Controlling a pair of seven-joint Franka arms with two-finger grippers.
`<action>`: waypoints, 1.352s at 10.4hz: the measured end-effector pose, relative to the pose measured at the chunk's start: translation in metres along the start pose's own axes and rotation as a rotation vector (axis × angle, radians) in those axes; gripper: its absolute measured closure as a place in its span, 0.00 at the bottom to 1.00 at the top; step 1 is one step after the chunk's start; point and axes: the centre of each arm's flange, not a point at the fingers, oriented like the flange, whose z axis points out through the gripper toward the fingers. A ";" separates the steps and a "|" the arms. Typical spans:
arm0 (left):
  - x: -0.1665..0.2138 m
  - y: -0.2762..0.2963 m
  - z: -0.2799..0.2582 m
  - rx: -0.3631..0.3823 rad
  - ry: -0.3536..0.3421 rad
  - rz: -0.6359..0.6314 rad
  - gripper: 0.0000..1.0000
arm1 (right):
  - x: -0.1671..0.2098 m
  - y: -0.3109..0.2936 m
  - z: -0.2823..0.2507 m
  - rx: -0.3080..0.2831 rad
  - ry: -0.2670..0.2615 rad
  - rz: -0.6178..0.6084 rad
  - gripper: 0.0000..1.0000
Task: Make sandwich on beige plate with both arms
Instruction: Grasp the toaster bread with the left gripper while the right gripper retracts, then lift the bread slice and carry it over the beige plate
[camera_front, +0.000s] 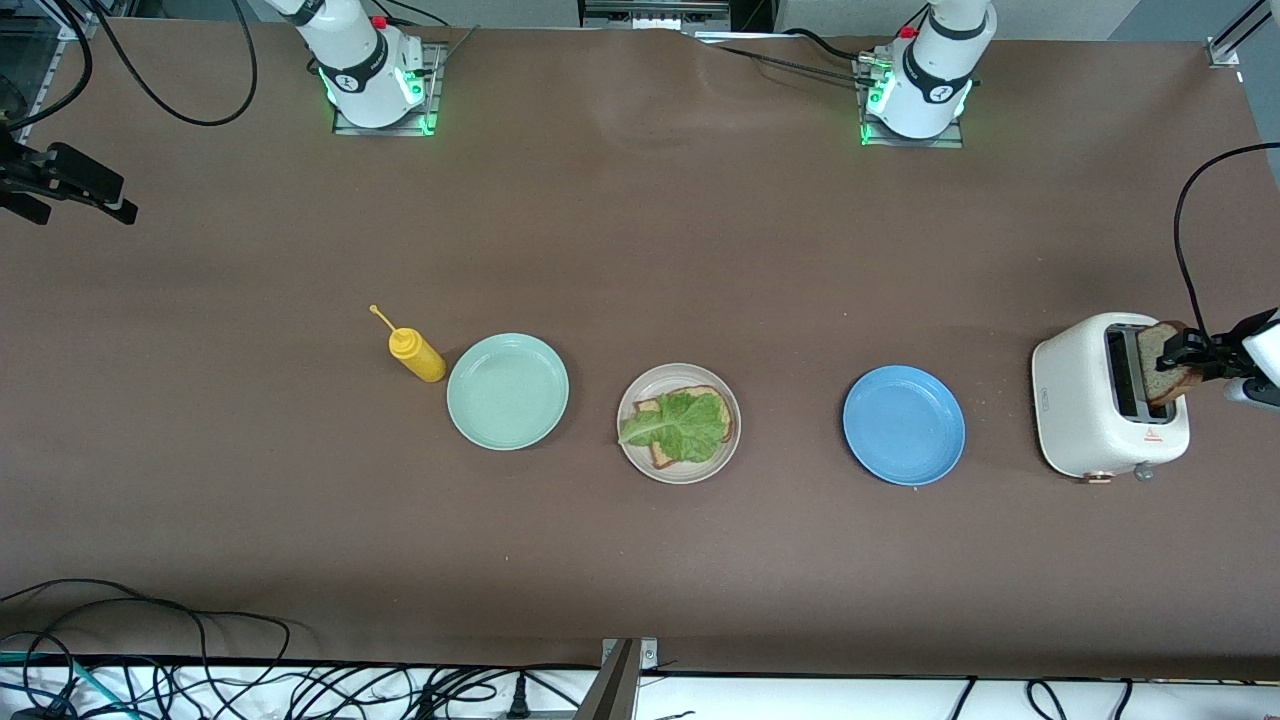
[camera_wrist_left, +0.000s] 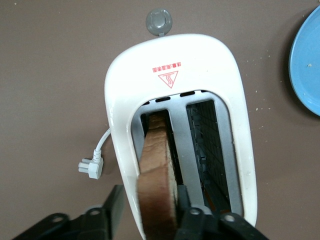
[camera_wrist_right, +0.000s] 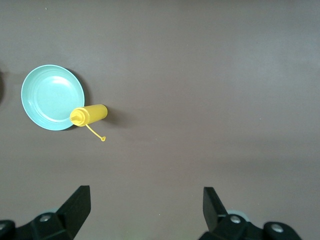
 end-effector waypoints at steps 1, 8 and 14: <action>0.000 0.001 -0.002 0.001 0.002 0.003 0.72 | 0.006 -0.002 0.010 -0.002 -0.020 -0.001 0.00; 0.007 0.015 -0.054 -0.186 0.042 -0.179 0.90 | 0.023 0.017 0.010 -0.050 -0.013 0.048 0.00; 0.027 0.044 -0.113 -0.344 0.103 -0.377 0.90 | 0.024 0.012 -0.002 -0.067 0.007 0.040 0.00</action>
